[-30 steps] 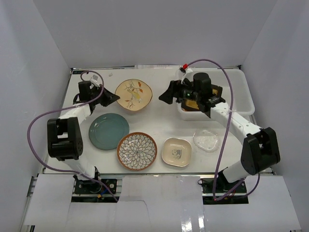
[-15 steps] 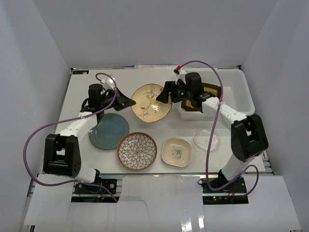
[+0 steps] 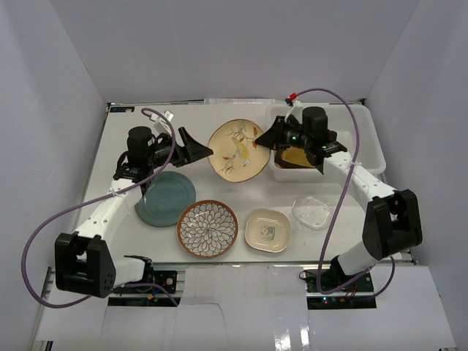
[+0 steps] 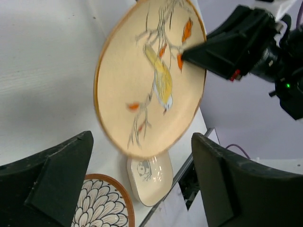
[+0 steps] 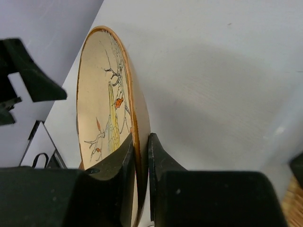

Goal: Place the plates into the plastic bin on the countertop

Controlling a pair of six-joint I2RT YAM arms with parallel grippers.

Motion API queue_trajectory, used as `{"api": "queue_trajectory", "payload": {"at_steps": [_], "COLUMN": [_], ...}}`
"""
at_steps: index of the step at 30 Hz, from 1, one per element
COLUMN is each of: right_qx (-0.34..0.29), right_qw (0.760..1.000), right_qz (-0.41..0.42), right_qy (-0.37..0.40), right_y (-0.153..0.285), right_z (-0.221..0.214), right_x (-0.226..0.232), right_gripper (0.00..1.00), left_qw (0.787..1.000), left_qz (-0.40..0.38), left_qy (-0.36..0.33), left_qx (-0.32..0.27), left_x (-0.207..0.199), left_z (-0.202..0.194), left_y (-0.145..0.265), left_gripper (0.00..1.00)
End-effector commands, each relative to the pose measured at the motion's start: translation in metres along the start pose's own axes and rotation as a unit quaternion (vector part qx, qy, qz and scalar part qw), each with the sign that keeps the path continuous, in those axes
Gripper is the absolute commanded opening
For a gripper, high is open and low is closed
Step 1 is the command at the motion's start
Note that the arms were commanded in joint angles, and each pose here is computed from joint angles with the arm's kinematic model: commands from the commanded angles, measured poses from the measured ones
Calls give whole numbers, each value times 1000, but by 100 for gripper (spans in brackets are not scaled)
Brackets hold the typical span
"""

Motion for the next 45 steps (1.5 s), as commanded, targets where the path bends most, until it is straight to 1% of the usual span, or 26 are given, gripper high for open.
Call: {"api": "queue_trajectory", "payload": {"at_steps": [1, 2, 4, 6, 9, 14, 19, 22, 23, 25, 26, 28, 29, 30, 32, 34, 35, 36, 37, 38, 39, 40, 41, 43, 44, 45], "right_qx": [-148, -159, -201, -247, -279, -273, -253, -247, -252, -257, -260, -254, -260, -263, -270, -268, -268, -255, -240, -194, -161, -127, -55, 23, 85, 113], "right_qw": [989, 987, 979, 964, 944, 931, 927, 918, 912, 909, 908, 907, 905, 902, 895, 897, 906, 915, 931, 953, 965, 973, 985, 988, 985, 982], "right_qz": [-6, -8, -41, -96, -164, -224, -256, -293, -308, -315, -316, -325, -329, -334, -351, -351, -328, -312, -273, -223, -193, -165, -114, -72, -31, -14], "right_qy": [11, 5, -10, -30, -61, -95, -101, -100, -98, -91, -88, -85, -77, -72, -55, -31, -5, 9, 35, 62, 79, 94, 120, 132, 145, 153], "right_y": [55, 68, 98, 132, 163, 169, 163, 167, 171, 173, 175, 177, 181, 185, 197, 196, 186, 175, 162, 126, 107, 91, 59, 29, 15, 7], "right_z": [89, 97, 121, 137, 138, 127, 129, 125, 125, 127, 131, 132, 137, 139, 141, 139, 138, 128, 122, 98, 81, 64, 23, -20, -60, -79], "right_x": [2, -2, -32, -74, -127, -186, -212, -228, -232, -234, -232, -231, -225, -222, -209, -192, -164, -152, -127, -95, -77, -60, -31, -11, 12, 21], "right_gripper": [8, 8, 8, 8, 8, 8, 10, 23, 40, 55, 71, 83, 94, 98, 92, 91, 92, 94, 98, 100, 100, 94, 89, 80, 79, 78], "left_qw": [998, 997, 995, 992, 988, 983, 981, 981, 981, 980, 980, 980, 980, 980, 979, 979, 978, 977, 976, 973, 972, 970, 969, 962, 960, 953], "left_qz": [-14, -12, -10, -13, -1, 25, 33, 40, 39, 40, 39, 42, 43, 44, 52, 62, 75, 85, 93, 113, 122, 130, 138, 169, 181, 206], "left_qy": [-64, -81, -95, -118, -147, -180, -187, -188, -189, -191, -192, -193, -194, -194, -194, -195, -197, -198, -198, -200, -200, -199, -200, -200, -197, -197], "left_qx": [-1, 4, 19, 35, 41, 28, 25, 30, 29, 28, 28, 26, 23, 23, 20, 13, 6, 1, -6, -21, -30, -41, -50, -76, -83, -98], "left_x": [-31, -32, -39, -41, -42, -38, -33, -28, -28, -29, -30, -30, -30, -30, -29, -27, -25, -23, -23, -21, -21, -21, -22, -18, -16, -11], "left_z": [5, 0, -14, -29, -42, -42, -45, -52, -51, -51, -50, -49, -48, -48, -47, -43, -39, -36, -31, -23, -18, -13, -8, 2, 4, 10], "left_y": [17, 18, 23, 24, 30, 33, 31, 32, 32, 32, 33, 33, 34, 34, 35, 37, 38, 39, 41, 45, 47, 51, 53, 63, 66, 73], "left_gripper": [97, 98, 98, 98, 98, 98, 98, 98, 98, 98, 98, 98, 98, 98, 98, 98, 98, 98, 98, 98, 98, 98, 98, 98, 98, 98]}}
Point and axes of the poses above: each gripper's point midway between its finger pads, its own y axis back along the fingers, its own x axis along the line the jaws close on, z = x × y, the point moved 1 cm from there along y, back along the fingers, and after that the axes turned 15 degrees about -y, right-handed, at the moved point
